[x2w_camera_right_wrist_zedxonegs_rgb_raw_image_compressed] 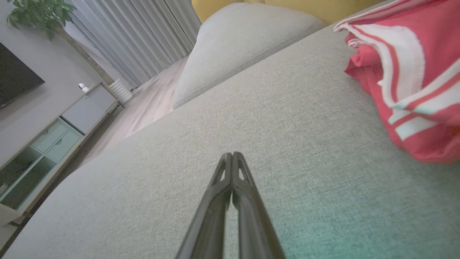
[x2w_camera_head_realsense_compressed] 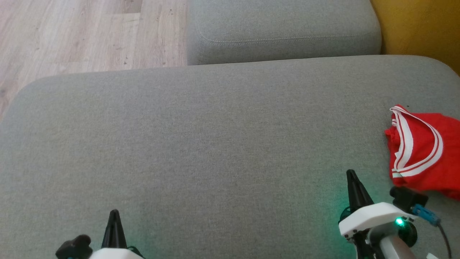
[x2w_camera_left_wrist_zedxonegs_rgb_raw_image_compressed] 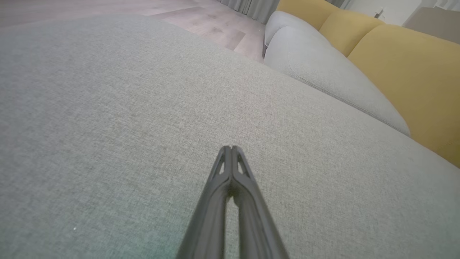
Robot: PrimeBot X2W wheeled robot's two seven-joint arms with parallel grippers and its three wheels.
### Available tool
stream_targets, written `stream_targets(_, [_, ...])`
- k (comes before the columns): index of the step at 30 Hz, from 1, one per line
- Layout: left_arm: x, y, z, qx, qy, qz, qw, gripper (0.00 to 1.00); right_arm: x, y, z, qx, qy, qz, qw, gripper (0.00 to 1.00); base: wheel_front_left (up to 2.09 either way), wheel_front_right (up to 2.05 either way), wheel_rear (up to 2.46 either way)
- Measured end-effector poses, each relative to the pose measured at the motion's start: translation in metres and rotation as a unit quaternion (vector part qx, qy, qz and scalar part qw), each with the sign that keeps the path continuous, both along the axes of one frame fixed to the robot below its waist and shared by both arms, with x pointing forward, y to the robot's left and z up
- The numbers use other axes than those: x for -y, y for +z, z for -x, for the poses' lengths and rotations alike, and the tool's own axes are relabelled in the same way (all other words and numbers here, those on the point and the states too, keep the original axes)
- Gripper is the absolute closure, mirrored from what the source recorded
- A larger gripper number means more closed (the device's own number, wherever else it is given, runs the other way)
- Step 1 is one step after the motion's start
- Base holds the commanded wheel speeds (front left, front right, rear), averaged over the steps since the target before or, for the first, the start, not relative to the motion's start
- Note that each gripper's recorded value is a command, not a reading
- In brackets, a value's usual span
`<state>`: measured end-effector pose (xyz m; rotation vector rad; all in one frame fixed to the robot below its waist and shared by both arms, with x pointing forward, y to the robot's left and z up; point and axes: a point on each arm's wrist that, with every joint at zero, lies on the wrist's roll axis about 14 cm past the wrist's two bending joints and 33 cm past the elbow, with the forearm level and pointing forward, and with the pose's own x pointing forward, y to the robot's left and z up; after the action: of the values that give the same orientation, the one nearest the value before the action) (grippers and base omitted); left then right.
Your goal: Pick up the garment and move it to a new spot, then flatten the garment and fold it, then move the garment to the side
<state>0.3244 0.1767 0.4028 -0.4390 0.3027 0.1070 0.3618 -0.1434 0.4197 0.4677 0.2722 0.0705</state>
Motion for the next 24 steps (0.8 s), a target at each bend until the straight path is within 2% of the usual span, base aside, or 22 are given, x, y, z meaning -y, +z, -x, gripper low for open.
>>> stream_targets(24, [-0.005,0.010,-0.011,0.006,0.043,0.135,0.990,1.00,0.017,0.013,-0.008,-0.003,-0.062,-0.130,0.990,1.00,0.00,0.00,0.00])
